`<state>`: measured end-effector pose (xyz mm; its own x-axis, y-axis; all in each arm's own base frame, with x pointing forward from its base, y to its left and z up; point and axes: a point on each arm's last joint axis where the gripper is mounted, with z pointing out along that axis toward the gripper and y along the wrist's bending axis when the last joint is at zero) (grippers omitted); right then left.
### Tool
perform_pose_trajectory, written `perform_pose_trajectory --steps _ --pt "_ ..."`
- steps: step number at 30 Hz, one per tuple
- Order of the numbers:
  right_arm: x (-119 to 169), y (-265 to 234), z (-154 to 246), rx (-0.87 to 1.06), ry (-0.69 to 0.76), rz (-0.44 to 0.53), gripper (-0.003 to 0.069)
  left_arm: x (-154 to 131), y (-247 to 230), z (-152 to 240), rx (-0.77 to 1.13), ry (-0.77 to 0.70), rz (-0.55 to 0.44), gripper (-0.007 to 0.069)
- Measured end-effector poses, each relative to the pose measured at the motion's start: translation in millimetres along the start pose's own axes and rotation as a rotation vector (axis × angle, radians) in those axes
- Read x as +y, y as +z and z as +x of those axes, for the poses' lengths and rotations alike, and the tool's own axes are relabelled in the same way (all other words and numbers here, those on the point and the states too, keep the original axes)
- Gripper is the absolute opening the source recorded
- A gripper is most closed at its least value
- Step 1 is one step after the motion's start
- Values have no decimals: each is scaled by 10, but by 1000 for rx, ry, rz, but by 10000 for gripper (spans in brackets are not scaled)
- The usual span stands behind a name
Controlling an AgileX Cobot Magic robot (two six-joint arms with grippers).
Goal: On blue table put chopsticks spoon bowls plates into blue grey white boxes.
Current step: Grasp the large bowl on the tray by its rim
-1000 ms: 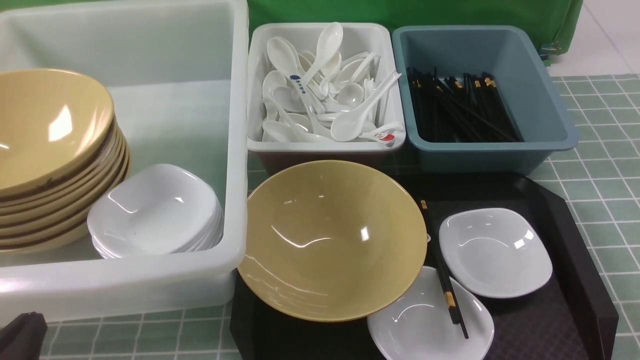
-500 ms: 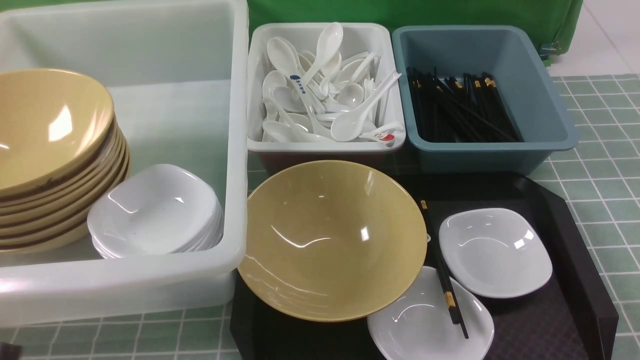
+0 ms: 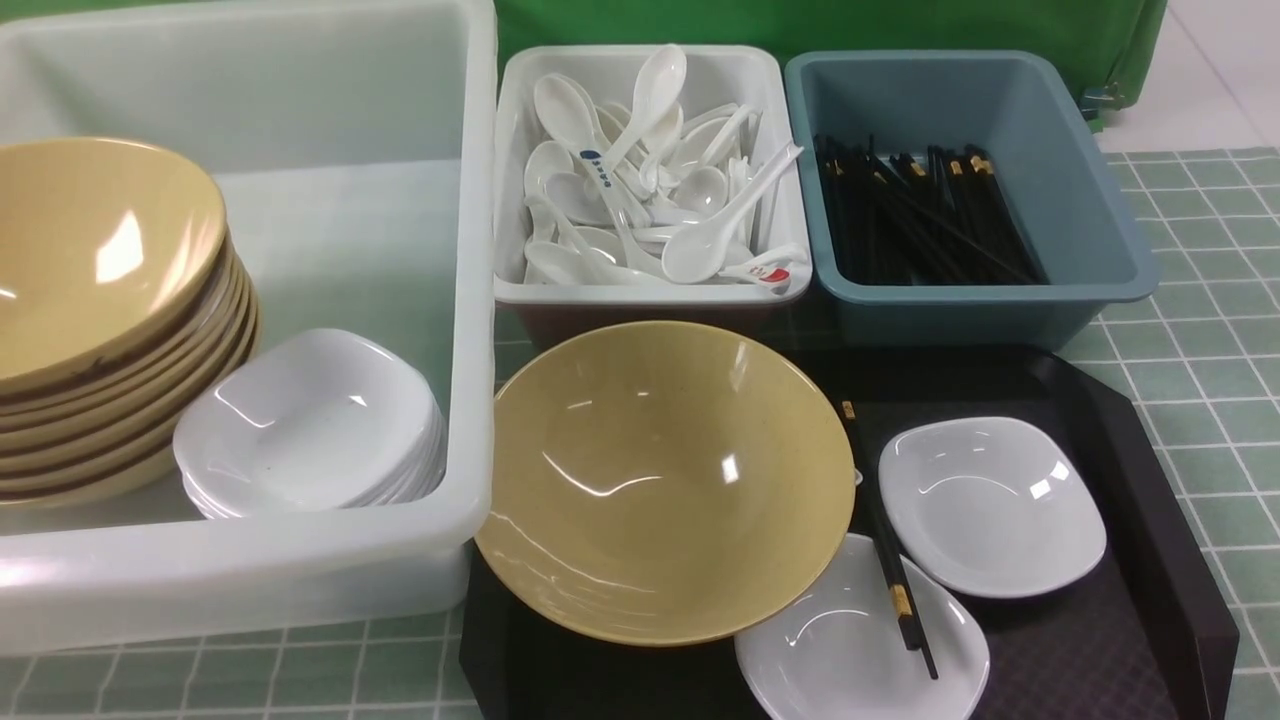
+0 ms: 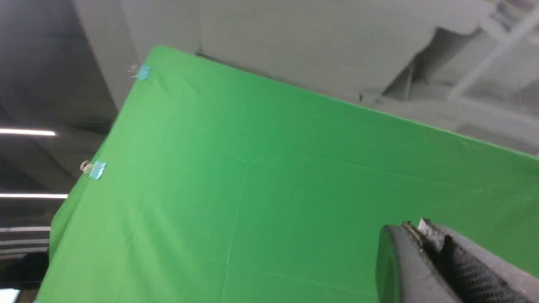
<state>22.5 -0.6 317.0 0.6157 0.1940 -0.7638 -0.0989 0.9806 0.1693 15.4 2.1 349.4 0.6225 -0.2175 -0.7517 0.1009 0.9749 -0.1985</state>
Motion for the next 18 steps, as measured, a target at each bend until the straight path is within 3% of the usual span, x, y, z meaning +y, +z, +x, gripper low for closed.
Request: perform_pose_trajectory --steps 4,6,8,9,11,13,14,18 --pt "16 226 -87 287 -142 46 60 -42 406 -95 190 65 -28 4" --pt "-3 277 -9 432 -197 57 41 -19 563 36 298 68 -41 4" --pt "-58 313 230 682 -229 76 36 12 772 416 593 53 -50 4" --pt "-64 311 251 705 -228 78 36 7 797 475 633 48 -44 4" --pt "-110 244 504 996 -224 91 36 -121 896 803 969 25 38 4" --pt "-109 220 583 1089 -220 75 36 -232 931 883 1089 31 113 4" --pt "-86 176 681 1218 -239 6 36 -431 1021 1004 1233 39 232 4" --pt "16 143 785 1329 -270 -198 36 -996 1197 1237 1433 92 520 4"
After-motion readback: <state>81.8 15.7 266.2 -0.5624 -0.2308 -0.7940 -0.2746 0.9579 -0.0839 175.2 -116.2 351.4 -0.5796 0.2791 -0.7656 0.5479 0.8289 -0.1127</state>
